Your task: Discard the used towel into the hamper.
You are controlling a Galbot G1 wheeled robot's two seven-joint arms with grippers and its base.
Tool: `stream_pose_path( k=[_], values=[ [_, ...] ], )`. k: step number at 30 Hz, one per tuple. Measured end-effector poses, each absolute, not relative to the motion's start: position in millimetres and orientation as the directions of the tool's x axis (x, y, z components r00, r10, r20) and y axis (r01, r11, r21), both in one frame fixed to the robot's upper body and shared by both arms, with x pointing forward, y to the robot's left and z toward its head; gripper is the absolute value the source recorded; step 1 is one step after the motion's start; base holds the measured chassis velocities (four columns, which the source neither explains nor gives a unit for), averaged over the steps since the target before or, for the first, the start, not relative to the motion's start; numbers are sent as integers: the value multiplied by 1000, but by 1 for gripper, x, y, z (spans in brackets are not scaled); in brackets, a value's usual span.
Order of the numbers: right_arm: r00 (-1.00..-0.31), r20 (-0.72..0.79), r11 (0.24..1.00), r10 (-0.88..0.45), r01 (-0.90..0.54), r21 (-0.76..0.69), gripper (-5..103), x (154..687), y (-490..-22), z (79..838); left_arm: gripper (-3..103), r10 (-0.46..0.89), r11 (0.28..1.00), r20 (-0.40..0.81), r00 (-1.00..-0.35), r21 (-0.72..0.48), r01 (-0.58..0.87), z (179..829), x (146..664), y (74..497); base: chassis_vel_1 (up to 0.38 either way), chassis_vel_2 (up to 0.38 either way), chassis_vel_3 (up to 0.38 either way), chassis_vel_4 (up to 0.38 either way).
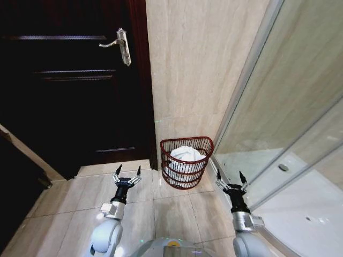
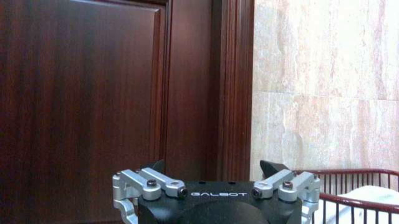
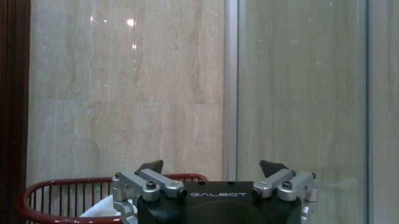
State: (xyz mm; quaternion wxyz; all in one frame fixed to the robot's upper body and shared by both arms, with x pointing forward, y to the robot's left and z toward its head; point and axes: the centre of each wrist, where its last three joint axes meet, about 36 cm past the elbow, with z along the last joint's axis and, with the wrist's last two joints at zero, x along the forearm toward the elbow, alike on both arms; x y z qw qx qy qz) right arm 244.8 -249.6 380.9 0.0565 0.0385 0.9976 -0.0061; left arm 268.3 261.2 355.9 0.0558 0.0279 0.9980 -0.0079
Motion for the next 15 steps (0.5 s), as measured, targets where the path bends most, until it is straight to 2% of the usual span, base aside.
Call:
stream_pose_path(
  k=[15],
  values=[
    [-990,-93,994,108,110,-13,100,232,-254,377,100,62,998,-142,-988,-14,65,352,263,259,0,0,0,0]
  ],
)
